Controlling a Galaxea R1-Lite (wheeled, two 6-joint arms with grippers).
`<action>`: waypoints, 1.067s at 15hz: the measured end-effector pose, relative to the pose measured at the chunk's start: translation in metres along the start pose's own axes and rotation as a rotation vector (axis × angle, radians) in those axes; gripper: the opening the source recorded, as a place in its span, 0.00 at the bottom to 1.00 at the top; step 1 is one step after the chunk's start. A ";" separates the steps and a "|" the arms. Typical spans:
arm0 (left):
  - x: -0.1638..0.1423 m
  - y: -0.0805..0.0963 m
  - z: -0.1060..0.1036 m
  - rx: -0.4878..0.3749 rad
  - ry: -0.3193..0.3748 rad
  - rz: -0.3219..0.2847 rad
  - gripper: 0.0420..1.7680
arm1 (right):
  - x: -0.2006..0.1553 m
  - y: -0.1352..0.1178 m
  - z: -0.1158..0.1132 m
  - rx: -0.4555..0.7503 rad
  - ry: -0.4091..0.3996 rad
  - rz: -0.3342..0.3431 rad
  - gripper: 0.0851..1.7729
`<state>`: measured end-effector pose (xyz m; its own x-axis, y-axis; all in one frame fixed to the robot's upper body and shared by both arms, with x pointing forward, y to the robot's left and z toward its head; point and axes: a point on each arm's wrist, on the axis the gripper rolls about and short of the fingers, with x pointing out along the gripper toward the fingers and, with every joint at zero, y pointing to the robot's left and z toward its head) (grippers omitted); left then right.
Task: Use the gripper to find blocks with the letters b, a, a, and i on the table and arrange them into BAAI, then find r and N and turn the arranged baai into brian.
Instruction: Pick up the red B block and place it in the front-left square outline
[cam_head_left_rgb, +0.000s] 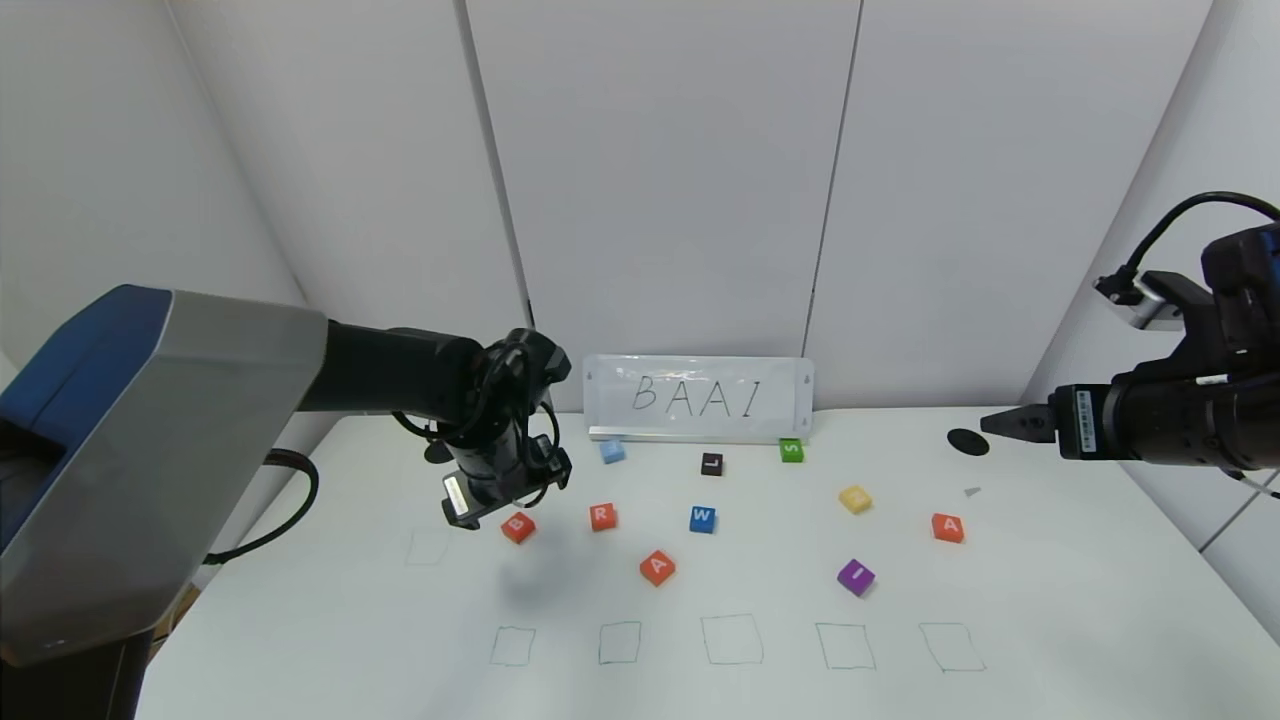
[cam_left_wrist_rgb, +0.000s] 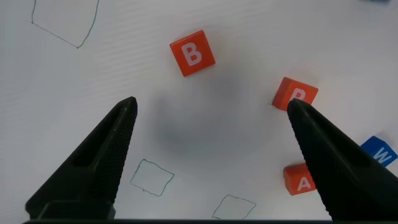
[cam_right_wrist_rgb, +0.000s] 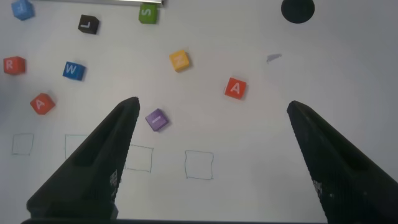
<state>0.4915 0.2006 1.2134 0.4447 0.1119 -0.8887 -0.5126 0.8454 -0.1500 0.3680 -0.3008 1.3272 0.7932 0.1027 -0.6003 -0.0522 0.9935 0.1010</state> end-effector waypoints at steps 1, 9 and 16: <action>0.005 0.001 0.001 -0.003 0.010 0.006 0.97 | 0.001 0.000 0.000 0.000 0.003 0.000 0.96; 0.030 0.005 0.005 -0.032 0.049 0.019 0.97 | 0.003 -0.001 -0.001 0.001 0.009 -0.003 0.96; 0.053 0.004 0.008 -0.050 0.058 0.040 0.97 | 0.005 -0.002 -0.001 0.004 0.012 -0.008 0.96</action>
<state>0.5195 0.2139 1.1690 0.3804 0.1127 -0.9179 -0.5657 0.8136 -0.1345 0.3713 -0.3025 1.3235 0.7860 0.0956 -0.6108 -0.0436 0.9941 0.0995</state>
